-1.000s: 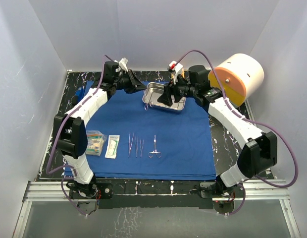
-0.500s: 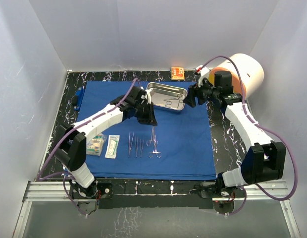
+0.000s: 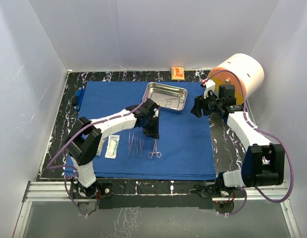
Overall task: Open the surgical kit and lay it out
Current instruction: Place the medical item in the surgical kit.
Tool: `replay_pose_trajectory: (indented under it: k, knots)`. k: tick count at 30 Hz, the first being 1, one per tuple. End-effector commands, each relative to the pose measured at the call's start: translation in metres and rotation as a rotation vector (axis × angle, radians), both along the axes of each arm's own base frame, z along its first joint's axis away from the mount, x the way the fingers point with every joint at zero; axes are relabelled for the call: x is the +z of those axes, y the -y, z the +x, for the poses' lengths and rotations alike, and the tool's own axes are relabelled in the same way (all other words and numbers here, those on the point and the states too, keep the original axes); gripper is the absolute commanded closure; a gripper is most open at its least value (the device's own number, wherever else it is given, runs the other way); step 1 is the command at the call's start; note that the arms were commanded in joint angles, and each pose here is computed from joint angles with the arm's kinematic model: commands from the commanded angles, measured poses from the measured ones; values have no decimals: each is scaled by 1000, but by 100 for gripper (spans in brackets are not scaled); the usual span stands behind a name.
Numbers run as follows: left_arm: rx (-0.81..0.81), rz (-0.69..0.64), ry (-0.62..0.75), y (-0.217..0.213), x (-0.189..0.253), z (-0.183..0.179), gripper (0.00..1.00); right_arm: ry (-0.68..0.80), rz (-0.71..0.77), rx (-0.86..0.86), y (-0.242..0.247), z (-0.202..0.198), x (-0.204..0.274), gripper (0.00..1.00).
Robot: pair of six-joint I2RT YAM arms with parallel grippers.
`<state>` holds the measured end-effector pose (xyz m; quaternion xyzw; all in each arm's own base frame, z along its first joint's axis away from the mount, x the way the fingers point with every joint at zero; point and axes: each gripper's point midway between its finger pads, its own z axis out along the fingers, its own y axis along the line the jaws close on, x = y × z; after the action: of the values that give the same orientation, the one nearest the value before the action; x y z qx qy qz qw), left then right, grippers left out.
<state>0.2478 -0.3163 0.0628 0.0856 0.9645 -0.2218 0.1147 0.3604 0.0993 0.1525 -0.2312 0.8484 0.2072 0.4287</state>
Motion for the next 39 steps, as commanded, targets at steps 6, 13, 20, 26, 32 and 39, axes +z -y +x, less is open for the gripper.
replay_pose_trajectory:
  k: [6, 13, 20, 26, 32, 39]
  knots:
    - [125, 122, 24, -13, -5, 13, 100, 118, 17, -10, 6, 14, 24, 44]
    - [131, 115, 8, -10, -11, 13, 99, 115, 27, -2, 4, 13, 24, 44]
    - [127, 128, 28, -11, -13, 16, 98, 108, 38, 5, 3, 11, 23, 44]
    - [127, 125, 30, -9, -14, 17, 98, 104, 46, 11, 2, 11, 23, 44]
    - [128, 119, 19, -6, -16, 17, 97, 98, 49, 15, 1, 10, 21, 44]
    - [129, 116, 20, -2, -13, 20, 97, 89, 48, 14, 2, 11, 19, 44]
